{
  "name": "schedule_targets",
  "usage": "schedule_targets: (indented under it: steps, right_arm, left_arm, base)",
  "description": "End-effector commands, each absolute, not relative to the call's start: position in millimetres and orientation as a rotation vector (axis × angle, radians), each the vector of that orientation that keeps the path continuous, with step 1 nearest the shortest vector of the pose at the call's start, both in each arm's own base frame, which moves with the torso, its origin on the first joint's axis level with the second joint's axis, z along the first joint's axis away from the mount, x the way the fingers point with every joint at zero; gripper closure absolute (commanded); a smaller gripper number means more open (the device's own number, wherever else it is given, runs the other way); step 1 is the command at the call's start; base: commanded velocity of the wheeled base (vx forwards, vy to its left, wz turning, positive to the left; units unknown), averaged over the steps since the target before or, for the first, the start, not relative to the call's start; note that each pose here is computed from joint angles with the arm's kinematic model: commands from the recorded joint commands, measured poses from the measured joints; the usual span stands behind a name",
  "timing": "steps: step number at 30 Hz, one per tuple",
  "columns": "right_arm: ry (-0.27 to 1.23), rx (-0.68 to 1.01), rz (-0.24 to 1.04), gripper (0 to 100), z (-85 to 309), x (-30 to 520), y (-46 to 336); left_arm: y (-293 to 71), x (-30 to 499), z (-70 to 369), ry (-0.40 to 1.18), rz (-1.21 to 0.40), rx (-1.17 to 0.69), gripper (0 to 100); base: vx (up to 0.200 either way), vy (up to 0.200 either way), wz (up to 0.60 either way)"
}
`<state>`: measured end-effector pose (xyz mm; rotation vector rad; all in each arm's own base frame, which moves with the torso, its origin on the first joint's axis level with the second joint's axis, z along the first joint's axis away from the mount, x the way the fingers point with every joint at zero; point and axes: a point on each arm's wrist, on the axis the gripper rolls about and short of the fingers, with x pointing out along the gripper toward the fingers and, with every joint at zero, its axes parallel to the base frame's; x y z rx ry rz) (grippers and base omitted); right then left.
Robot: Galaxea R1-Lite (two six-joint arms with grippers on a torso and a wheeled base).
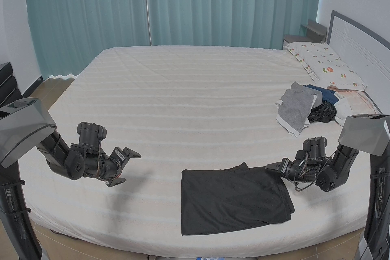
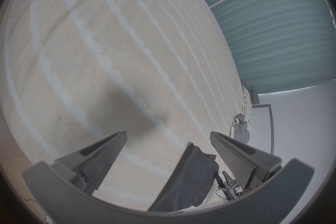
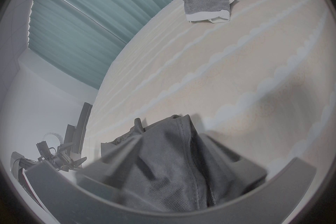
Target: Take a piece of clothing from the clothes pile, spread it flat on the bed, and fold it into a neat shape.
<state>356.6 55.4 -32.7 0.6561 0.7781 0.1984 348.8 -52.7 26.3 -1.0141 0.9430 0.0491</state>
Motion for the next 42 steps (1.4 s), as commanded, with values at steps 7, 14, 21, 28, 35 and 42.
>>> schedule_targets:
  steps: [7, 14, 21, 28, 35, 42]
  right_arm:
    - [0.767, 0.728, 0.161, 100, -34, 364, 52]
    - [0.755, 0.739, 0.143, 100, -33, 365, 45]
    - [0.732, 0.743, 0.134, 100, -33, 366, 39]
    - [0.725, 0.749, 0.123, 100, -34, 368, 34]
    - [0.721, 0.749, 0.122, 100, -34, 370, 33]
    - [0.728, 0.749, 0.119, 0, -38, 371, 33]
  left_arm:
    - [-53, 349, 25, 0.946, 0.050, -1.014, 0]
    - [-53, 349, 25, 0.946, 0.050, -1.014, 0]
    - [-53, 349, 25, 0.946, 0.050, -1.014, 0]
    - [-53, 349, 25, 0.946, 0.050, -1.014, 0]
    - [-53, 349, 25, 0.947, 0.049, -1.014, 0]
    - [-53, 349, 25, 0.946, 0.050, -1.014, 0]
  base:
    - [0.000, 0.000, 0.00]
    - [0.000, 0.000, 0.00]
    - [0.000, 0.000, 0.00]
    - [0.000, 0.000, 0.00]
    - [0.000, 0.000, 0.00]
    - [0.000, 0.000, 0.00]
